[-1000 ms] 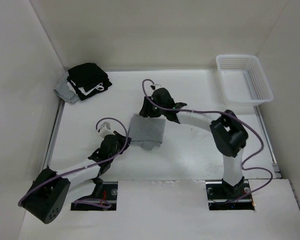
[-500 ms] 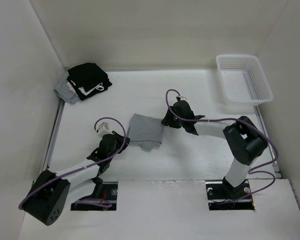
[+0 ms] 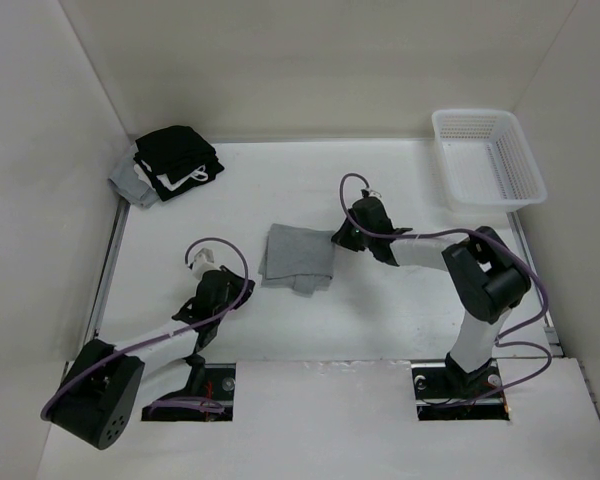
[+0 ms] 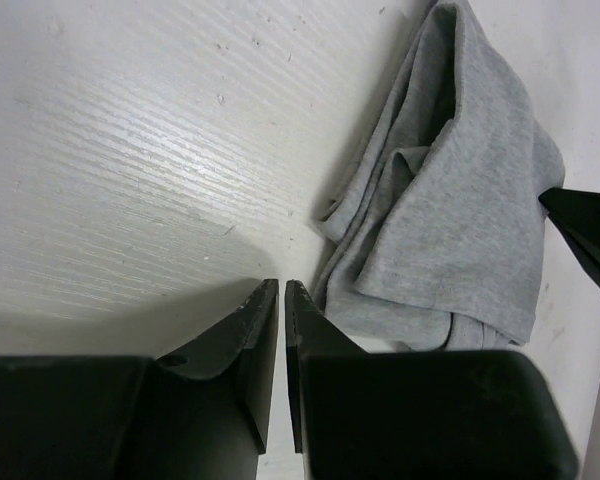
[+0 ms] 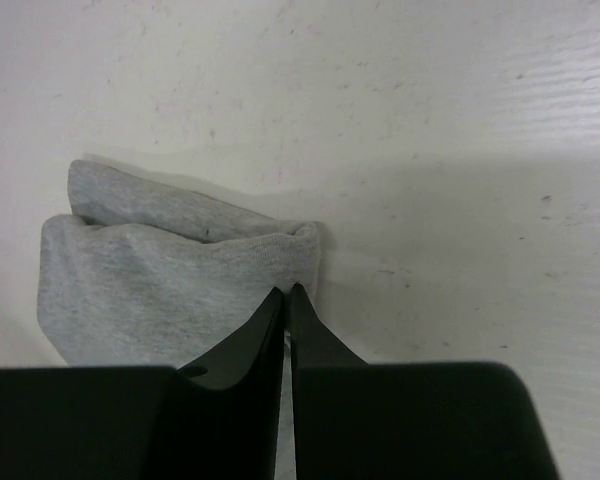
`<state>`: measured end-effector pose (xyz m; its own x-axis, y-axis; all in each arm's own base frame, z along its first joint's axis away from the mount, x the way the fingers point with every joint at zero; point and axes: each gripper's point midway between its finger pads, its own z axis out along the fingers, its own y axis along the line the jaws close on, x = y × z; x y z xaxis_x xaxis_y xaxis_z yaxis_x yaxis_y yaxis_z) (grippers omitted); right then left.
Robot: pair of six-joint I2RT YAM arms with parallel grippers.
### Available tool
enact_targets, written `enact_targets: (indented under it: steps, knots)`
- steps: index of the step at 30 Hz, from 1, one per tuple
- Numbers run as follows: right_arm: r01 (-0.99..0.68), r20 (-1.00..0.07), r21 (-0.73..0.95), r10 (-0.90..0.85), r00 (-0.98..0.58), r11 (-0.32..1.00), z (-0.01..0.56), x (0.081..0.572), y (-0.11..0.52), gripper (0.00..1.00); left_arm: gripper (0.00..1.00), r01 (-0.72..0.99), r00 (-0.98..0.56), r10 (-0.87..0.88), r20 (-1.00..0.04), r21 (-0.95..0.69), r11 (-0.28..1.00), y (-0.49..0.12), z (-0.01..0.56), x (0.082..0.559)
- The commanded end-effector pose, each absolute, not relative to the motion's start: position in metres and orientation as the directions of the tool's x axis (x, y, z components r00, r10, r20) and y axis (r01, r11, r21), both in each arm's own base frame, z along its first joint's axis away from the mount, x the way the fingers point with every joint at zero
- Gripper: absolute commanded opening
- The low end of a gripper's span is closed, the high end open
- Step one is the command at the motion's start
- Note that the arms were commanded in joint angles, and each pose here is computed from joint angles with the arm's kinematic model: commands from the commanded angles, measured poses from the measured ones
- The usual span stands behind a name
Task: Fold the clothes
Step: Fold the tank top
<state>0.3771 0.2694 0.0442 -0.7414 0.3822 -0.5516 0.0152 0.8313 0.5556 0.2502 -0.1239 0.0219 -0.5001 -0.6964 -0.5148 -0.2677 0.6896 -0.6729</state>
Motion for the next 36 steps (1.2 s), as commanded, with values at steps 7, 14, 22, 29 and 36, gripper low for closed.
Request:
enact_targets:
  steps: [7, 14, 22, 29, 36]
  knots:
    - [-0.001, -0.585, 0.584, 0.419, -0.694, 0.812, 0.061, 0.395, 0.273, 0.30, 0.09, -0.168, -0.496, -0.685, -0.533, -0.715, 0.678, -0.139, 0.052, 0.255]
    - [-0.024, -0.611, 0.593, 0.431, -0.663, 0.805, 0.084, 0.371, 0.261, 0.49, 0.26, 0.009, -0.521, -0.587, -0.620, -0.692, 0.722, -0.190, 0.108, 0.264]
    - [-0.020, -0.584, 0.610, 0.432, -0.687, 0.792, 0.068, 0.353, 0.266, 0.43, 0.34, 0.130, -0.581, -0.496, -0.645, -0.675, 0.726, -0.283, 0.106, 0.258]
    - [-0.043, -0.542, 0.682, 0.465, -0.700, 0.730, 0.072, 0.359, 0.279, 0.45, 0.42, 0.214, -0.564, -0.400, -0.722, -0.596, 0.774, -0.334, 0.101, 0.259]
    - [-0.006, -0.517, 0.693, 0.491, -0.701, 0.721, 0.059, 0.372, 0.277, 0.41, 0.42, 0.149, -0.574, -0.432, -0.695, -0.608, 0.780, -0.344, 0.085, 0.263]
